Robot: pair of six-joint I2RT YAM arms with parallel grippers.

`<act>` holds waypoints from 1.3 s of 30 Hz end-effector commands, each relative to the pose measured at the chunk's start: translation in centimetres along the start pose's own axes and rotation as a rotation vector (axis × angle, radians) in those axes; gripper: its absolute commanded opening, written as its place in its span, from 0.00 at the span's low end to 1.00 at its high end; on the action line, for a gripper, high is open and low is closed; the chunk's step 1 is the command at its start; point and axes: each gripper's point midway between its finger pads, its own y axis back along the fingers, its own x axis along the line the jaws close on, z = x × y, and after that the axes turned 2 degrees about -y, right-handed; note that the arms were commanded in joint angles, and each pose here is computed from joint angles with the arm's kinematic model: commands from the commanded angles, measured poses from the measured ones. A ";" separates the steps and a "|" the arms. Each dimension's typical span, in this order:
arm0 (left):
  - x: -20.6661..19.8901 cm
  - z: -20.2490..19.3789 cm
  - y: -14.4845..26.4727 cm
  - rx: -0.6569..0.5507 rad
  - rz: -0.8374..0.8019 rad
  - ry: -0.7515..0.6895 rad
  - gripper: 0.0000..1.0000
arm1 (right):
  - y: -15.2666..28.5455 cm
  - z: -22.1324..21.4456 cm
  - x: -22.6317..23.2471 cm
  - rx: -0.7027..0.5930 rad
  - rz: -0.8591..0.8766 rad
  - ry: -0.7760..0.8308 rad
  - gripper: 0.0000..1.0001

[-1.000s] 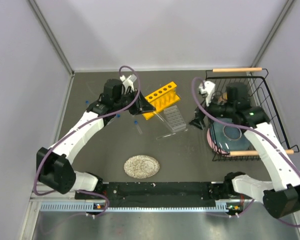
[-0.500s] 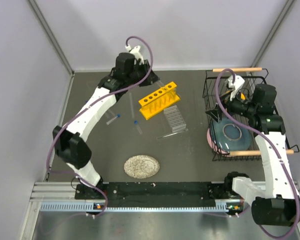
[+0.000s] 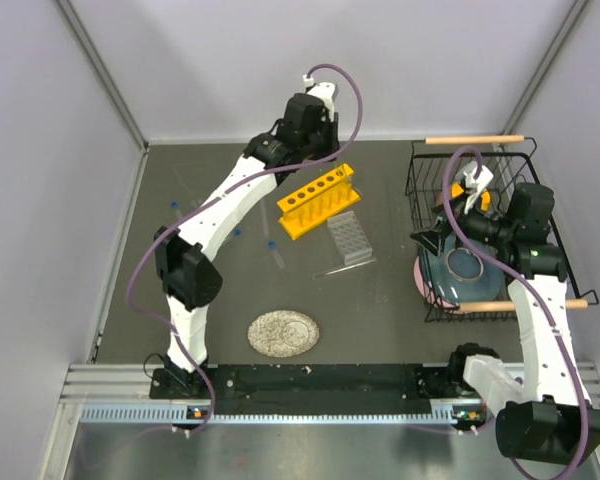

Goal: Organize the chemistry lab equipment

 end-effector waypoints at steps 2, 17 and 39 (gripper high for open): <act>0.2 1.1 -0.7 -0.022 0.054 -0.075 0.09 | 0.3 1.6 0.4 -0.056 0.015 0.050 0.95; 0.2 -0.8 -2.7 0.025 0.071 -0.122 0.09 | 0.3 1.4 0.1 -0.052 0.007 0.052 0.95; -0.1 -2.1 -4.2 0.048 0.057 -0.130 0.09 | 0.1 1.0 0.0 -0.046 0.010 0.048 0.95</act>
